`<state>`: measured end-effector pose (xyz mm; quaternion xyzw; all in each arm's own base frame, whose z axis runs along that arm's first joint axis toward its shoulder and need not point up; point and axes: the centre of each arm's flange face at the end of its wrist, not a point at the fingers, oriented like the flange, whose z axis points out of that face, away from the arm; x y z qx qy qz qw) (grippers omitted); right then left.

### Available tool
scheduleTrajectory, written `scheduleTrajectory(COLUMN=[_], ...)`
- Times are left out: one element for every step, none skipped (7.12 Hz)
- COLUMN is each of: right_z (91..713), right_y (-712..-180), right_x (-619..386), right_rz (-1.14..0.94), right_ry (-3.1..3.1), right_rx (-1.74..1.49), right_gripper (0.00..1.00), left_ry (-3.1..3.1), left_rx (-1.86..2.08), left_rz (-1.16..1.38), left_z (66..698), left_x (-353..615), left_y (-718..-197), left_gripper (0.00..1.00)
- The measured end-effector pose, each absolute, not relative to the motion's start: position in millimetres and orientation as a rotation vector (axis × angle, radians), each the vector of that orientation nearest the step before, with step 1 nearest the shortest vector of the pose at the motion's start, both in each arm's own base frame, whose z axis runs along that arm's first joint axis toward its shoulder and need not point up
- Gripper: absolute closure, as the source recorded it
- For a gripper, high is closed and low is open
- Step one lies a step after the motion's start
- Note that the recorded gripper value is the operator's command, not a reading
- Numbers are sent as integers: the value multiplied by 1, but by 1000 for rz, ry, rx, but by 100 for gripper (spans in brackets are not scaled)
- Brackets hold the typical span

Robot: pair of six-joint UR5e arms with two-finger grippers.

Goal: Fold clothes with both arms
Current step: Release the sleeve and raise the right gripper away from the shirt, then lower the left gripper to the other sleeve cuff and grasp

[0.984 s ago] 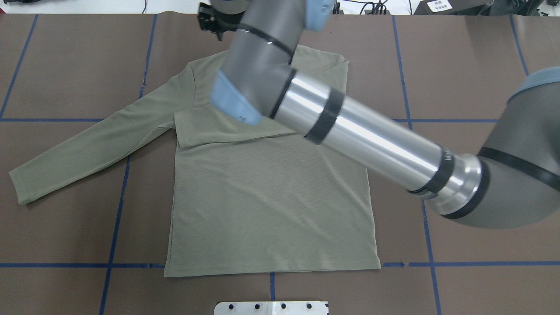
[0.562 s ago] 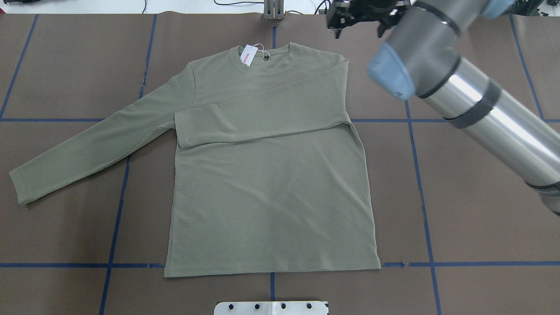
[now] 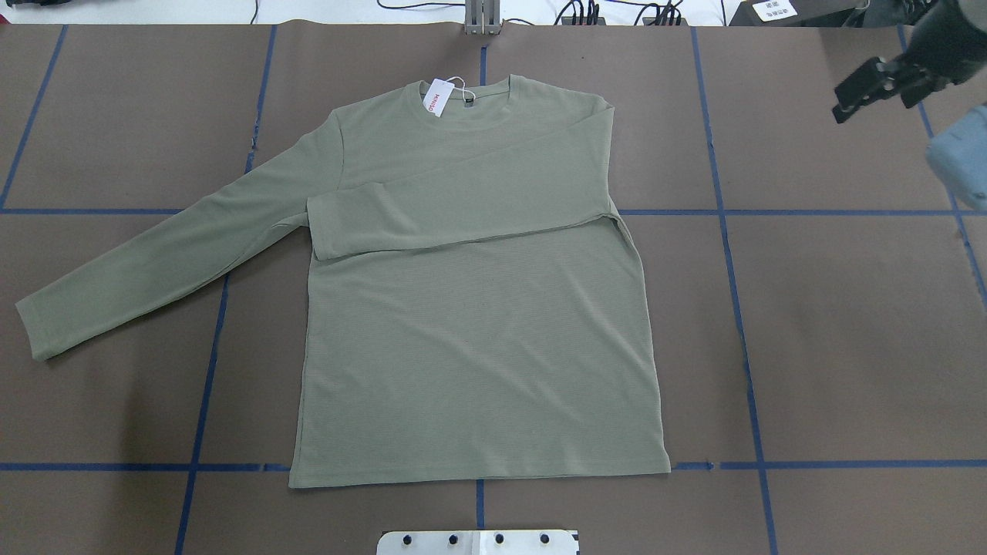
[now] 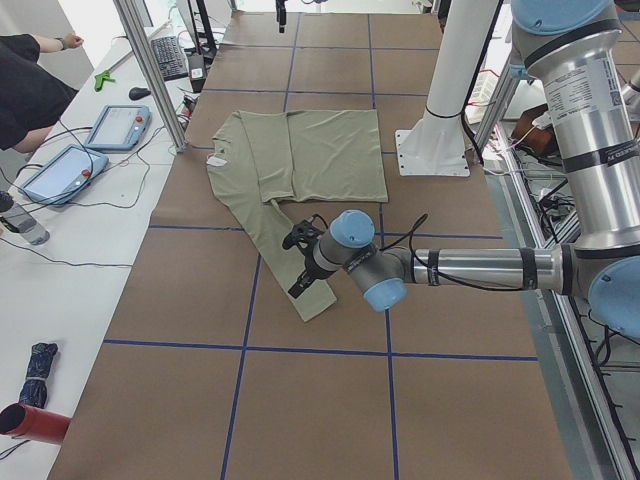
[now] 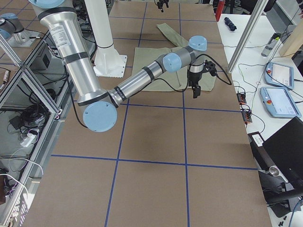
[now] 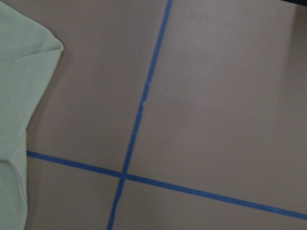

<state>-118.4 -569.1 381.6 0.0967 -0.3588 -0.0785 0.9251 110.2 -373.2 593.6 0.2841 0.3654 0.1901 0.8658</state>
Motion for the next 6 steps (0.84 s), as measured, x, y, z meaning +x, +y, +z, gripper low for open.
scheduleTrajectory(right_z=[398,408,416,421,423,424], right_y=[-548,-535,-528,-524,-523,-522], right_x=[-102,-94,-91,-89,-89,-89], right_rz=[-160,-156,-150,-146,-142,-142], right_ry=[-733,-730,-726,-724,-722,-722], right_rx=[192,183,172,164,159,158], right_gripper=[0,0,0,0,0,0], left_ry=[754,742,729,714,703,694], left_rx=[567,547,530,519,512,508], left_rz=[413,436,464,491,510,522], left_z=[600,606,614,622,631,638], left_x=[138,160,177,191,200,206], left_y=[-363,-355,-348,-341,-337,-334], left_gripper=[0,0,1,11,18,28])
